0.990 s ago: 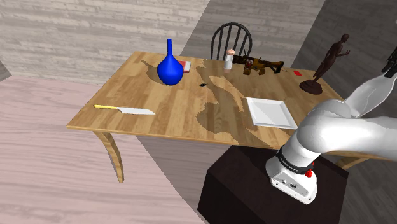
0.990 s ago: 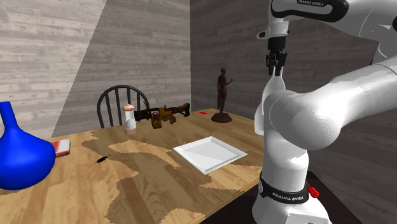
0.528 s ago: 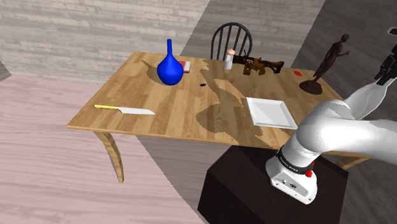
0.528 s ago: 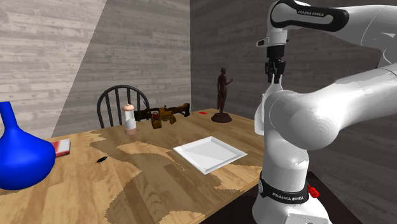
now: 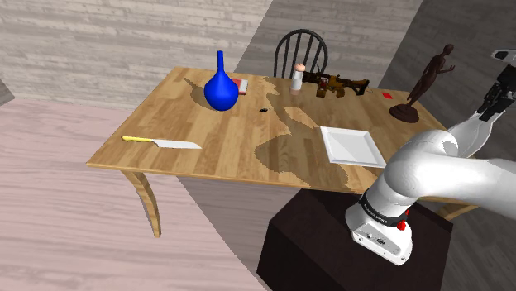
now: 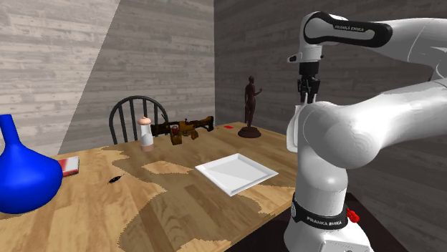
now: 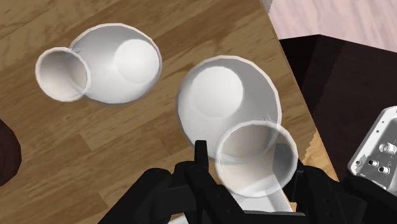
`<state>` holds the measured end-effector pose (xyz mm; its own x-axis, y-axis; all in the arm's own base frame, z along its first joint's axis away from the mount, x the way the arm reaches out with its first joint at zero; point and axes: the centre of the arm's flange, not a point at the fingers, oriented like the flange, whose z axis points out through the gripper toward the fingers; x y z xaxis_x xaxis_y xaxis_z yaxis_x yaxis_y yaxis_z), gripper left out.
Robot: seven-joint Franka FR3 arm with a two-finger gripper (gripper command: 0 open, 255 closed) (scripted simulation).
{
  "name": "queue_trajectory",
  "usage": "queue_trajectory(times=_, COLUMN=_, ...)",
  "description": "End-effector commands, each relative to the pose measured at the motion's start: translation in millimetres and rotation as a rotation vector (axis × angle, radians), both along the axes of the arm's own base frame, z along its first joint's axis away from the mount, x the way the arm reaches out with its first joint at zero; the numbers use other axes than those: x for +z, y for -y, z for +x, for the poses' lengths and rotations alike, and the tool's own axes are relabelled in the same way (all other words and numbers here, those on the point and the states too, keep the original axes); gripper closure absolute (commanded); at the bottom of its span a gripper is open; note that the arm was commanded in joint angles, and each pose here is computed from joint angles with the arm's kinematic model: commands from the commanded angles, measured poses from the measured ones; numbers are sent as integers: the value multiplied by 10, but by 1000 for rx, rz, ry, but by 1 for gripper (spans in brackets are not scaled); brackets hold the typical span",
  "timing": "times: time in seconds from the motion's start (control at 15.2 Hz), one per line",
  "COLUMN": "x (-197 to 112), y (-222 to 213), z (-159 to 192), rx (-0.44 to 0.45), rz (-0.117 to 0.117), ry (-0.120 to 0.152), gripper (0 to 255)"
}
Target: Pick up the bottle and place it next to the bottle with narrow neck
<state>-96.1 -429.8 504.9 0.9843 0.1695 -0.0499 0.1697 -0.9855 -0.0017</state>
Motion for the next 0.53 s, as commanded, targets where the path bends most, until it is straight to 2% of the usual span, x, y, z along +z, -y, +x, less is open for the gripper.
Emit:
queue_trajectory(times=0.0, x=-108, y=0, z=-2, rx=0, rz=-1, ry=0, gripper=255)
queue_trajectory(times=0.46, x=-478, y=0, z=-2, rx=0, rz=-1, ry=0, gripper=255)
